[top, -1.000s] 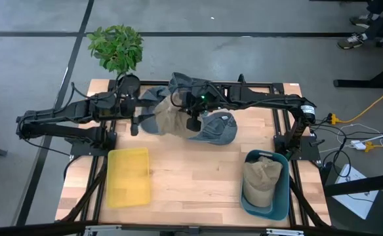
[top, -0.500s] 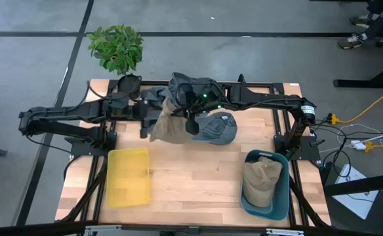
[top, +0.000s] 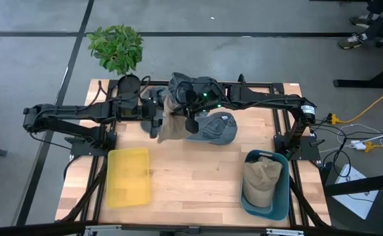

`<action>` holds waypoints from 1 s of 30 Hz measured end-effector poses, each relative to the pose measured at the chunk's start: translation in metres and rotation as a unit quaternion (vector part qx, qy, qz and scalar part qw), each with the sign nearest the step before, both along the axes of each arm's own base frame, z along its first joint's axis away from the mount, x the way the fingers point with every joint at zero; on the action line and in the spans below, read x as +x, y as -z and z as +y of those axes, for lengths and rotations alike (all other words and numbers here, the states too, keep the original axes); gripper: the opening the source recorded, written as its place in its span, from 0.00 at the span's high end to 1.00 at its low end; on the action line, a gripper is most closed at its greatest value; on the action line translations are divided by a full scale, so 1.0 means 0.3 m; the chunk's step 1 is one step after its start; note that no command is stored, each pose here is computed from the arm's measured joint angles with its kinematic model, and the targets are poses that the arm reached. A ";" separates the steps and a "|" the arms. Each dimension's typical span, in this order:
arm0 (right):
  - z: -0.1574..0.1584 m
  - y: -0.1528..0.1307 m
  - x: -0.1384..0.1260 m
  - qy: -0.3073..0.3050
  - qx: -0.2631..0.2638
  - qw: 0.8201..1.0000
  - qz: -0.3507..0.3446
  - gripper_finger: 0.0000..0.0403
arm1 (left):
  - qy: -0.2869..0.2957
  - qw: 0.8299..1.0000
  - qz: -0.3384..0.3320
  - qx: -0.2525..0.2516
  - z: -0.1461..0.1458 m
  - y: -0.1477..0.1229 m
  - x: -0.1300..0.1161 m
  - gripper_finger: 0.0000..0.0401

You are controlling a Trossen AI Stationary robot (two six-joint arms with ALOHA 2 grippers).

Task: Pick & Place hat
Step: Put the brown cap into the blue bin

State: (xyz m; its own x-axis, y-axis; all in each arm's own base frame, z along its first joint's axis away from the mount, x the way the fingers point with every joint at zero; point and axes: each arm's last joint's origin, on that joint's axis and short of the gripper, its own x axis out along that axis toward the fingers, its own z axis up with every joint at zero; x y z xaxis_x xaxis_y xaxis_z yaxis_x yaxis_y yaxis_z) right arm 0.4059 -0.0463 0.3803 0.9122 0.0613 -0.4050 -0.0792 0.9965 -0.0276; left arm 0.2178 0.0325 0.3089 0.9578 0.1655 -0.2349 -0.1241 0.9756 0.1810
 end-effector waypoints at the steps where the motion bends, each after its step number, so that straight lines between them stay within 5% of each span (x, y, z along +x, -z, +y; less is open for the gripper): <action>1: 0.000 0.000 0.000 0.000 0.000 1.000 0.000 0.99 | 0.000 1.000 0.001 0.001 -0.001 -0.002 -0.005 0.55; 12: 0.001 0.004 -0.002 0.001 0.004 1.000 0.008 0.99 | -0.036 0.999 -0.006 -0.008 -0.021 -0.064 -0.188 0.55; 17: -0.009 0.007 -0.003 0.059 0.003 0.998 0.014 0.99 | -0.036 0.997 -0.051 -0.036 -0.030 -0.099 -0.244 0.55; 30: -0.026 0.046 0.022 0.123 -0.014 0.992 0.030 0.99 | -0.036 0.995 -0.033 -0.085 -0.028 -0.078 -0.213 0.55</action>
